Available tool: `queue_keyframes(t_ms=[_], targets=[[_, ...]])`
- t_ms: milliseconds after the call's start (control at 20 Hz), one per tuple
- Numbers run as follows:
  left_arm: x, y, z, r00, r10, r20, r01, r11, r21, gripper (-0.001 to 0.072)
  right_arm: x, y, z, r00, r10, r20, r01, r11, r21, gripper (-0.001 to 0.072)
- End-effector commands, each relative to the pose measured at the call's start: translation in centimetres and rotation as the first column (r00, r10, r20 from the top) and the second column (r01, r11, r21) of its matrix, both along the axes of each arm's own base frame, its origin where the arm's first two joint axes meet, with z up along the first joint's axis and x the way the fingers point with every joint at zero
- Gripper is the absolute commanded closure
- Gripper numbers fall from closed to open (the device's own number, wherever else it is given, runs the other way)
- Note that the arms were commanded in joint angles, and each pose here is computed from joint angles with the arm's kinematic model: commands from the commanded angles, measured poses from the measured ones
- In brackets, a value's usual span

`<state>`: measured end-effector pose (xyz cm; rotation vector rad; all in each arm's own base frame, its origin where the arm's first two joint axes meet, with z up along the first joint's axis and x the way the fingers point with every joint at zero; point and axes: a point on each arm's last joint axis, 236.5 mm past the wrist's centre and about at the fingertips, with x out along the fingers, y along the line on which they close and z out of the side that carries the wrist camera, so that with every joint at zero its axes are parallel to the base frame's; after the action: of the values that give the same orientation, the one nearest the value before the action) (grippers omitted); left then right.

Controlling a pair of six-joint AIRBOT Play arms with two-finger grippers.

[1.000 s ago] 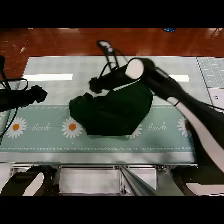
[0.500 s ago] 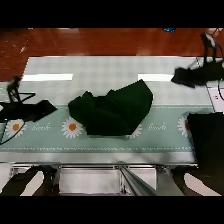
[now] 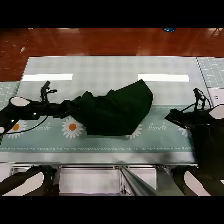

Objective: Fold the shirts.

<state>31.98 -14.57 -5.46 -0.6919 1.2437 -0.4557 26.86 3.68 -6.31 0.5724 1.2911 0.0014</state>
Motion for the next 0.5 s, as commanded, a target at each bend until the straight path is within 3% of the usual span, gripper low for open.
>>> queue_keyframes(t_ms=[0, 50, 100, 200, 450], targets=[[1.2, -2.9, -0.9, 0.995, -0.099, 0.009, 0.099, 0.995, -0.022, 0.0205, -0.4, 0.5, -0.7, 1.0, -0.023, -0.001, 0.023, 0.999, 0.028, 0.0311], [1.1, -3.3, -1.0, 0.992, -0.128, -0.008, 0.127, 0.991, -0.034, 0.0399, -0.3, 0.4, -0.6, 1.0, -0.028, 0.005, 0.028, 0.999, 0.029, 0.031], [1.2, -3.4, -0.9, 0.989, -0.149, -0.018, 0.148, 0.988, -0.041, 0.0696, -0.1, 0.4, -0.7, 0.999, -0.031, 0.01, 0.031, 0.999, 0.027, 0.031], [1.5, -3.1, -0.5, 0.986, -0.167, -0.012, 0.166, 0.985, -0.04, 0.0689, 0.4, 0.6, -0.9, 0.999, -0.053, 0.013, 0.052, 0.998, 0.046, 0.0311], [2.0, -2.2, 0.3, 0.987, -0.16, -0.009, 0.159, 0.986, -0.055, 0.069, 4.1, 3.8, -1.9, 0.994, -0.105, 0.014, 0.098, 0.962, 0.255, 0.0311]])
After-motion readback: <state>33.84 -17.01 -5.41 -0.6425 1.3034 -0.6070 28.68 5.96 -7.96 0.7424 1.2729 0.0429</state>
